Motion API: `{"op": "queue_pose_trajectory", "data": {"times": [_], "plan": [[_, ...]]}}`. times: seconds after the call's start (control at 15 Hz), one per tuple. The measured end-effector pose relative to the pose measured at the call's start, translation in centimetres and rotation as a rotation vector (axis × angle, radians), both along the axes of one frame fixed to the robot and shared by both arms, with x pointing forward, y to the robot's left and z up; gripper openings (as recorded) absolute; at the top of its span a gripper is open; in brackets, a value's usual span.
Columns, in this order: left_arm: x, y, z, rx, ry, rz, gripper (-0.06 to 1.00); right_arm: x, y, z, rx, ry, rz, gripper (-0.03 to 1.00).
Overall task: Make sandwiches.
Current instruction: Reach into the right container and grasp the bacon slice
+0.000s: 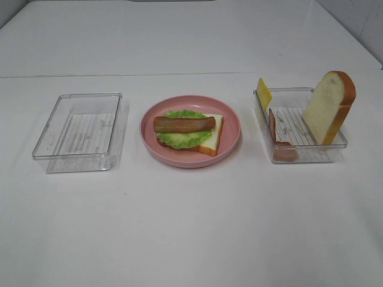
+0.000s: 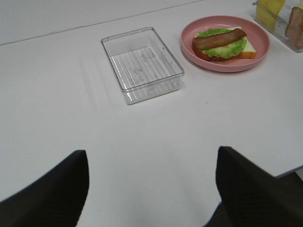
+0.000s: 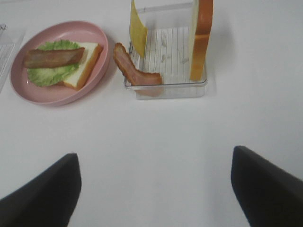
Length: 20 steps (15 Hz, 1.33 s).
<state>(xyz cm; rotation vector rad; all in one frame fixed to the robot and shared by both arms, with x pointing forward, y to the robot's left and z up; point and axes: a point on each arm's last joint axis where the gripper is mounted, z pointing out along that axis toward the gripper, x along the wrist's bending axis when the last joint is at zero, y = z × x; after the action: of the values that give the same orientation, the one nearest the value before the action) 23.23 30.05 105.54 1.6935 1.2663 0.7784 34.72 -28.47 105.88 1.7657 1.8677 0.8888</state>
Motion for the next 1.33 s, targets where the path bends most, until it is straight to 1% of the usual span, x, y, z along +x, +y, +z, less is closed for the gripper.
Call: {"op": "queue_pose_trajectory", "data": {"times": [0.07, 0.13, 0.27, 0.4, 0.53, 0.67, 0.87, 1.0, 1.13, 1.2, 1.33], "plan": [[0.0, 0.0, 0.0, 0.000, -0.001, 0.000, 0.71, 2.0, 0.1, 0.0, 0.014, 0.068, 0.017, 0.81], [0.0, 0.0, 0.0, 0.000, -0.001, 0.000, 0.71, 3.1, 0.2, 0.1, 0.024, 0.096, 0.027, 0.81], [0.0, 0.0, 0.0, 0.000, -0.001, 0.000, 0.71, 9.4, 1.0, 0.5, 0.080, 0.246, 0.138, 0.81], [0.0, 0.0, 0.0, 0.000, -0.001, 0.000, 0.71, 13.4, 1.5, 0.7, 0.107, 0.353, 0.221, 0.81], [0.0, 0.0, 0.0, 0.000, -0.001, 0.000, 0.71, 16.7, 1.6, 0.5, 0.126, 0.437, 0.260, 0.81], [0.0, 0.0, 0.0, 0.000, -0.001, 0.000, 0.71, 18.9, 1.7, 0.4, 0.137, 0.469, 0.269, 0.80], [0.0, 0.0, 0.0, 0.000, -0.001, 0.000, 0.71, 22.5, 1.9, -0.6, 0.151, 0.519, 0.258, 0.77], [0.0, 0.0, 0.0, 0.000, -0.001, 0.000, 0.71, 24.0, 3.6, -1.7, 0.043, 0.558, 0.294, 0.75], [0.0, 0.0, 0.0, 0.000, -0.001, 0.000, 0.71, 25.2, 5.9, -2.8, -0.040, 0.599, 0.278, 0.75], [0.0, 0.0, 0.0, 0.000, -0.001, 0.000, 0.71, 25.9, 7.0, -3.4, -0.062, 0.616, 0.267, 0.73], [0.0, 0.0, 0.0, 0.000, -0.001, 0.000, 0.71, 26.9, 8.2, -4.1, -0.068, 0.639, 0.269, 0.71]]}}
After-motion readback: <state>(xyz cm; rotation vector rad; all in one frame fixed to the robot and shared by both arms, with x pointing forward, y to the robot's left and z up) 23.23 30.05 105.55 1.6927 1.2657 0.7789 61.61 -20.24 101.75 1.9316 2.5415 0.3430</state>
